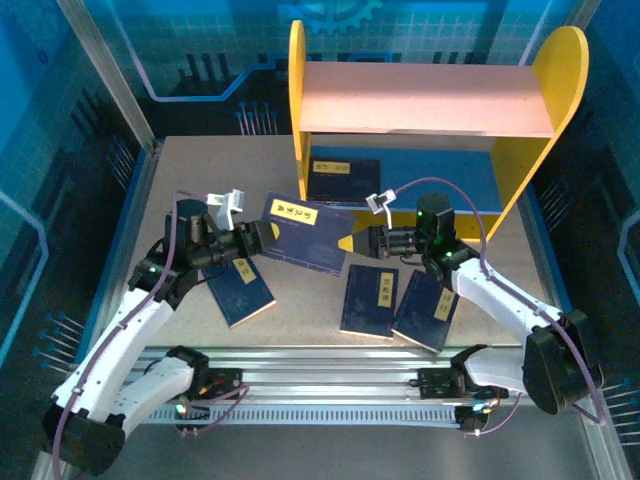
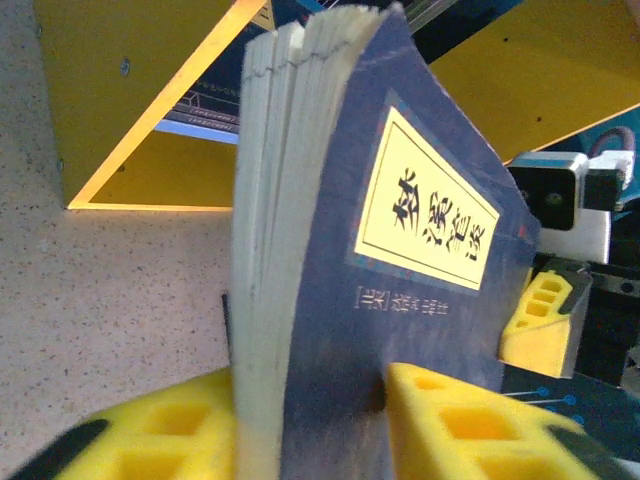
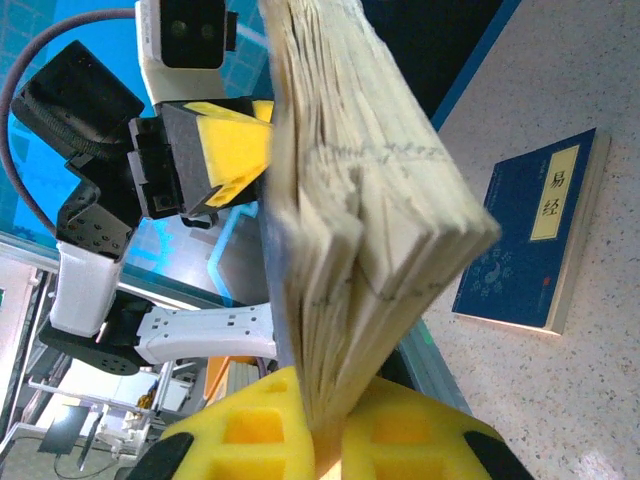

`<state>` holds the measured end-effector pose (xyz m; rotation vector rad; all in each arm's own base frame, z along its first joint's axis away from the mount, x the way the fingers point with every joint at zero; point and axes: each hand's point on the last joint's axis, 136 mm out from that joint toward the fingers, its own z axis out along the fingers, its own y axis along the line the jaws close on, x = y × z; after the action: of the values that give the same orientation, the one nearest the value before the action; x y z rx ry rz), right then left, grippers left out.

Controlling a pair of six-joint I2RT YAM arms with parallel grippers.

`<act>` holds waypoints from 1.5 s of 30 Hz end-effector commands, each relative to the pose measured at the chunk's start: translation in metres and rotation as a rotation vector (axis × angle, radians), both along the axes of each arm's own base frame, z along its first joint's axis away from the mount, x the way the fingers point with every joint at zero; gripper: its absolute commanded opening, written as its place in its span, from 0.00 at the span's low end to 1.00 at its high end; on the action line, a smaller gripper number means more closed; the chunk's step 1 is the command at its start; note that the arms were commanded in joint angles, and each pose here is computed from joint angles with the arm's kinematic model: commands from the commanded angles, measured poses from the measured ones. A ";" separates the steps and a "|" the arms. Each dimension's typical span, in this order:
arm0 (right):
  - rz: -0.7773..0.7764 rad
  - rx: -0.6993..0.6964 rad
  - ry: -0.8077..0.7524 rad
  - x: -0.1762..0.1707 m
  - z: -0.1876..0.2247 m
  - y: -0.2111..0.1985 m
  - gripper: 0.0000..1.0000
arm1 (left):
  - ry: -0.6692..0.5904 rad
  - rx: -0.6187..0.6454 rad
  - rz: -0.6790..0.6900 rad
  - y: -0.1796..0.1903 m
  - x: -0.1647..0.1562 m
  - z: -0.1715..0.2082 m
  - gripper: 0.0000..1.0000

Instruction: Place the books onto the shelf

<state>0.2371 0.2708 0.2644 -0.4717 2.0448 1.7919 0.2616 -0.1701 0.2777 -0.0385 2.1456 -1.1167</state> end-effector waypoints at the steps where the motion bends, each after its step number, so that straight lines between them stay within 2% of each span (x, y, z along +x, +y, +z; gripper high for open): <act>1: 0.015 0.021 -0.030 0.001 0.005 -0.002 0.12 | -0.035 -0.034 -0.063 -0.008 -0.007 0.008 0.25; 8: -0.003 0.026 -0.009 0.002 0.000 -0.002 0.25 | -0.053 -0.066 -0.067 -0.010 -0.007 0.013 0.00; 20: -0.061 0.033 0.064 0.001 -0.023 -0.003 0.51 | -0.112 -0.172 -0.034 -0.008 -0.011 0.023 0.00; 27: -0.063 0.030 0.101 -0.006 -0.038 0.006 0.58 | -0.131 -0.176 -0.031 -0.007 -0.012 0.028 0.00; 30: -0.053 0.031 0.106 -0.008 -0.041 0.012 0.56 | -0.139 -0.171 -0.022 -0.005 -0.012 0.028 0.00; 35: -0.036 0.059 0.106 -0.012 -0.037 0.021 0.43 | -0.148 -0.165 -0.003 -0.002 -0.012 0.026 0.00; 38: -0.018 0.068 0.097 -0.014 -0.032 0.024 0.26 | -0.132 -0.149 0.010 0.000 -0.011 0.020 0.00; 41: -0.006 0.055 0.085 -0.015 -0.030 0.025 0.13 | -0.110 -0.144 0.007 -0.002 -0.009 0.015 0.00; 45: -0.010 0.026 0.057 -0.016 -0.026 0.020 0.10 | -0.089 -0.136 0.012 -0.001 -0.008 0.009 0.00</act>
<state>0.2246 0.2900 0.2203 -0.3207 2.1013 1.8704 0.2513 -0.1707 0.2816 -0.0704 2.0116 -1.2277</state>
